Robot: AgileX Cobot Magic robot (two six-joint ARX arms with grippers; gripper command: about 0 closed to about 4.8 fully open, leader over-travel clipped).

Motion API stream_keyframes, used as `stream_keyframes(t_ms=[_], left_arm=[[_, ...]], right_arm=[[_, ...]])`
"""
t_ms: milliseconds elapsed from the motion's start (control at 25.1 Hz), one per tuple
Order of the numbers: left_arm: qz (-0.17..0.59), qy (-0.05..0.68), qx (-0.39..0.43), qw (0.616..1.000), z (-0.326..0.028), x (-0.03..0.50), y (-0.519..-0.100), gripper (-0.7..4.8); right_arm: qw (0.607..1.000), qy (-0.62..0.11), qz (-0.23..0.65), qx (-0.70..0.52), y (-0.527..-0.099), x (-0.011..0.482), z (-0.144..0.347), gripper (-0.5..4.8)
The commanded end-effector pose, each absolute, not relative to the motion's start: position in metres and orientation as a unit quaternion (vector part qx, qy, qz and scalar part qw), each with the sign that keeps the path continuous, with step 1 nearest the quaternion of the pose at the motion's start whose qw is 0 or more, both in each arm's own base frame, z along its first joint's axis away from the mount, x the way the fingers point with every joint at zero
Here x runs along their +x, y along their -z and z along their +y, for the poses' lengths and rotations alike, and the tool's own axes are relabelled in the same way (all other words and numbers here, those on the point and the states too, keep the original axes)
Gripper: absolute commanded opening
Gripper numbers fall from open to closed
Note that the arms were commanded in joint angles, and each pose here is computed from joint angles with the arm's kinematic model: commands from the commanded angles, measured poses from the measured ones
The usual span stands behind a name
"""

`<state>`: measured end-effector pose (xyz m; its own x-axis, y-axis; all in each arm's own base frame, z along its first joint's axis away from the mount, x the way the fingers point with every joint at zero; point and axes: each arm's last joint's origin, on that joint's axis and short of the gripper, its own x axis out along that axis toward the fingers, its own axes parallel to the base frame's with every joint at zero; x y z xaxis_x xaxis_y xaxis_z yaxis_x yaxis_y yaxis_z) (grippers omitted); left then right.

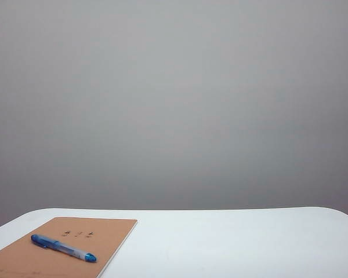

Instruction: Pick up a pen on the table and place it on the notebook.

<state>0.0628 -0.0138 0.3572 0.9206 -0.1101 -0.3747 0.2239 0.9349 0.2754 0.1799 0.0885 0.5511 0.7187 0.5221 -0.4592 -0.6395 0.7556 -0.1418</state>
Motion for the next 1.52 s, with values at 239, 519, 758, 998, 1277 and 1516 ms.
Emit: stream_keyframes(t_ms=[239,519,758,998,1277,1516], left_arm=[[0.161,0.077,0.128,0.975,-0.015,0.069,-0.321,-0.06],[0.042,0.069,0.099,0.992,-0.012,0.055,-0.313,-0.06],[-0.013,0.065,0.045,0.997,-0.011,0.053,-0.294,-0.06],[-0.054,0.065,0.003,0.996,-0.013,0.062,-0.263,-0.06],[-0.042,0.076,-0.028,0.996,-0.017,0.072,-0.235,-0.06],[-0.059,0.089,-0.032,0.994,-0.02,0.08,-0.221,-0.06]], right_arm=[[0.944,-0.209,0.221,-0.131,-0.48,0.129,0.054,-0.03],[0.978,-0.19,0.078,-0.037,-0.397,0.076,0.031,-0.03],[0.986,-0.154,0.054,-0.03,-0.35,0.056,0.019,-0.03],[0.987,-0.161,-0.019,-0.014,-0.313,0.05,0.017,-0.03],[0.981,-0.187,-0.043,0.023,-0.266,0.059,0.022,-0.03],[0.971,-0.208,-0.1,0.058,-0.253,0.07,0.028,-0.03]])
